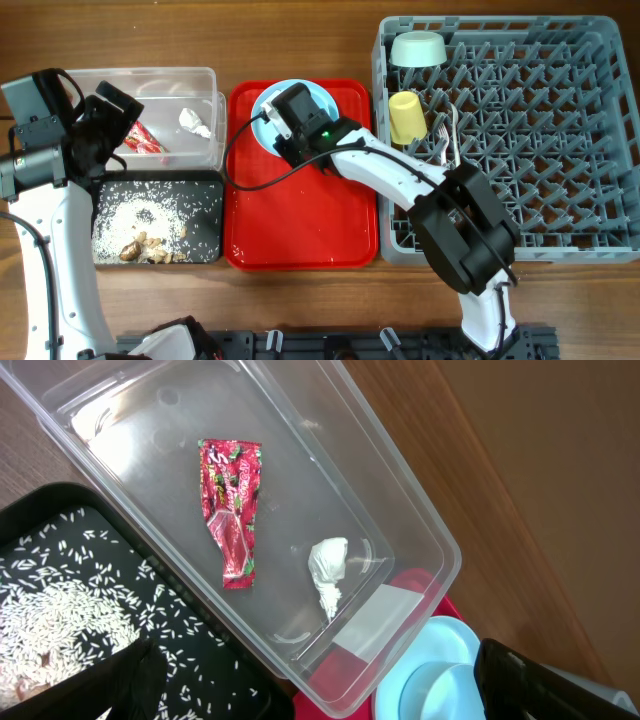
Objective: Sort waste into correct bins and load items into the dishwasher rack
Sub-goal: 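Reach the right gripper to the light-blue bowl on the plate and grip its rim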
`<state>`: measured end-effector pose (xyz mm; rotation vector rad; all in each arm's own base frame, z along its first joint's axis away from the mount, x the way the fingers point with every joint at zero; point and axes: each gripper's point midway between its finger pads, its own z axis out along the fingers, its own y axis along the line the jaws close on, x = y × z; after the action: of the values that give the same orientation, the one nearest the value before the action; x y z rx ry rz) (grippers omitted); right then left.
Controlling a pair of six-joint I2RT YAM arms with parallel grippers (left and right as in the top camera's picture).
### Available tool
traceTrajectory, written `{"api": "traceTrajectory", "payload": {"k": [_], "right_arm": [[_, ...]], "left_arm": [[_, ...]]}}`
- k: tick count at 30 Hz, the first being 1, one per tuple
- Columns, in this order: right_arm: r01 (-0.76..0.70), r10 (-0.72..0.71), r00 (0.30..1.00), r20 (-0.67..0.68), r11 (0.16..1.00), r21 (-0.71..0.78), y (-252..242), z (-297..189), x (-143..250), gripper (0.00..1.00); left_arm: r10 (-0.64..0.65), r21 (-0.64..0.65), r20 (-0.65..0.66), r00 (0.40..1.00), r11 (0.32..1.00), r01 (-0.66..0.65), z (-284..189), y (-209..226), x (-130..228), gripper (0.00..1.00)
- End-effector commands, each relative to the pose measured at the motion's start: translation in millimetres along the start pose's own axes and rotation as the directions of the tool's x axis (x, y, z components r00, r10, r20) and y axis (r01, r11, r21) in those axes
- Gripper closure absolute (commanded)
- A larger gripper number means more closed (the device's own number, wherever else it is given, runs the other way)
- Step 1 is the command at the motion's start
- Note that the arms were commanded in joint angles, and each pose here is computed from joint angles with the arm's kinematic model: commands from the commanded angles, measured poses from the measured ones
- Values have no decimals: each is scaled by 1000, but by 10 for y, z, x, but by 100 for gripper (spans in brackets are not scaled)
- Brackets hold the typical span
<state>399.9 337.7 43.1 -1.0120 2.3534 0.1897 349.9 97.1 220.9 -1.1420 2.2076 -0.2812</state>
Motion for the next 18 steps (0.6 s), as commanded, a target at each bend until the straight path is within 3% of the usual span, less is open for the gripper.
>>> {"api": "traceTrajectory", "payload": {"k": [1, 6, 11, 14, 18], "right_arm": [[-2, 2, 1000, -18, 1000, -14, 27, 91, 89, 72], [-2, 2, 1000, -18, 1000, -13, 26, 91, 90, 82], [2, -2, 1000, -19, 1000, -14, 26, 91, 92, 83], [11, -11, 1000, -22, 1000, -11, 22, 91, 101, 75], [19, -19, 999, -27, 1000, -12, 25, 92, 111, 78]], "left_arm": [[15, 12, 12, 1000, 1000, -15, -42, -25, -37, 0], [15, 12, 12, 1000, 1000, -15, -42, -25, -37, 0], [15, 12, 12, 1000, 1000, -15, -42, -25, -37, 0], [15, 12, 12, 1000, 1000, -15, -42, -25, -37, 0], [15, 12, 12, 1000, 1000, -15, -42, -24, -36, 0]]}}
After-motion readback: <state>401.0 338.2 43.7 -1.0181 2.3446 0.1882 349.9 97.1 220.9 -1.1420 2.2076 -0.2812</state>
